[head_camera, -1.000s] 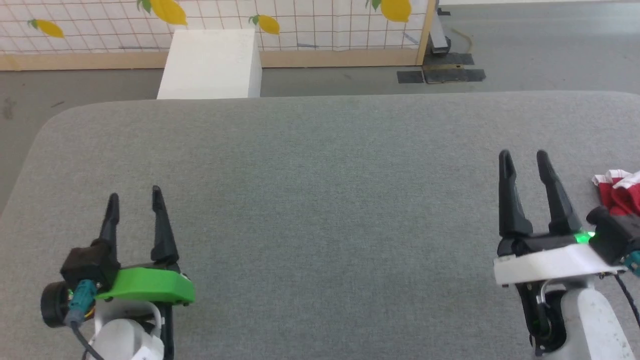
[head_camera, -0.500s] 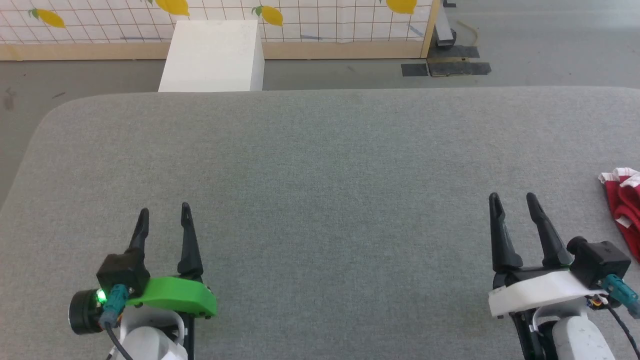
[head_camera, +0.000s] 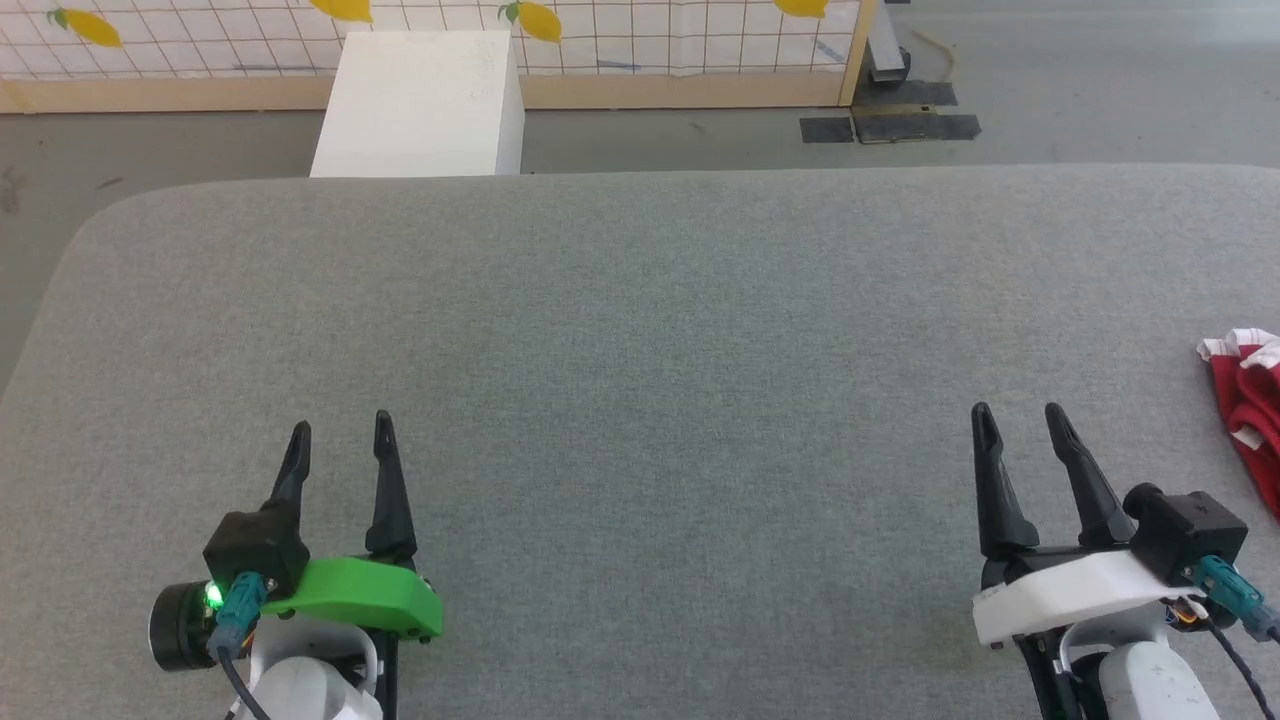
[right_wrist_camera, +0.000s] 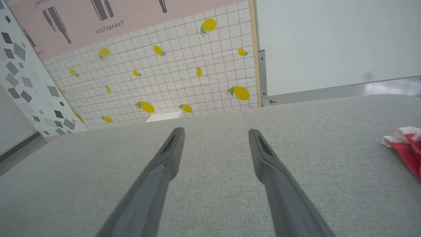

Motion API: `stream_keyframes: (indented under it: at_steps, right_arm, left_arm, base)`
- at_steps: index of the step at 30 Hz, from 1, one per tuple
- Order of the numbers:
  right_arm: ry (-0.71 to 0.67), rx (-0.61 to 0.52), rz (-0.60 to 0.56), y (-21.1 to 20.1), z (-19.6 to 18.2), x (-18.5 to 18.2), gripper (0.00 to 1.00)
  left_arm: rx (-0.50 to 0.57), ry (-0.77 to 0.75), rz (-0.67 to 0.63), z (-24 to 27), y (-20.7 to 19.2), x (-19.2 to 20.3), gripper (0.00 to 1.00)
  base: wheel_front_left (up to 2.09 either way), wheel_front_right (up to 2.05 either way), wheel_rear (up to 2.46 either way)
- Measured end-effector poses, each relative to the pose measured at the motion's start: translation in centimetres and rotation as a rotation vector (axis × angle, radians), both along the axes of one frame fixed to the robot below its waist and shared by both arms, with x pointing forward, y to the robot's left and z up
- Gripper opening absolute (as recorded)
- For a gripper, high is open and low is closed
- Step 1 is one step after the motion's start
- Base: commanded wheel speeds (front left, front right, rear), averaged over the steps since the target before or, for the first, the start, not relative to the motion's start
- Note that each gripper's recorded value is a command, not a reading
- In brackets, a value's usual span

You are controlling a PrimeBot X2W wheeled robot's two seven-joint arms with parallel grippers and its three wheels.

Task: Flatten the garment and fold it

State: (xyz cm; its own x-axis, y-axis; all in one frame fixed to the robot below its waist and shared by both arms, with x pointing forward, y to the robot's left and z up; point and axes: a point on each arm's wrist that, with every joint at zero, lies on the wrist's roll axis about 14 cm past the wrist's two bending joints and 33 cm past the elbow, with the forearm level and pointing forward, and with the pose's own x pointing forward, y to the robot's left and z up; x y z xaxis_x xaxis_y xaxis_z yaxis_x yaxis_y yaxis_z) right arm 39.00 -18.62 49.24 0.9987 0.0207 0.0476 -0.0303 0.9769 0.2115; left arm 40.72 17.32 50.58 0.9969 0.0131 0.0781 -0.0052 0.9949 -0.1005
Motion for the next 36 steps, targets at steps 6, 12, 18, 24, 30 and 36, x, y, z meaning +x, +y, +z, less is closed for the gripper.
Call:
stream_keyframes:
  at_steps: [6,12,18,24,30,36]
  right_arm:
    - [0.002,0.0,0.001,0.0,0.0,0.0,0.0]
    - [0.003,-0.001,0.005,0.1,0.1,0.0,0.0]
    - [-0.001,-0.012,0.012,0.3,0.4,0.0,0.0]
    - [-0.003,-0.024,0.019,0.4,0.7,0.1,0.0]
    - [-0.003,-0.038,0.027,0.6,0.9,0.1,0.0]
    - [-0.001,-0.052,0.033,0.8,1.1,-0.1,0.0]
  left_arm:
    - [0.0,0.004,-0.001,-0.1,0.0,0.0,0.0]
    - [0.001,0.004,-0.001,0.1,0.0,0.0,0.0]
    - [0.007,0.007,-0.002,0.3,0.0,-0.1,0.0]
    - [0.015,0.004,-0.003,0.6,0.0,-0.1,0.0]
    - [0.022,0.005,-0.004,0.8,0.0,-0.2,0.0]
    - [0.027,0.008,-0.004,0.9,0.1,-0.4,0.0]
  base:
    - [0.0,0.0,0.0]
    - [0.0,0.0,0.0]
    - [0.0,0.0,0.0]
    - [0.0,0.0,0.0]
    - [0.0,0.0,0.0]
    - [0.0,0.0,0.0]
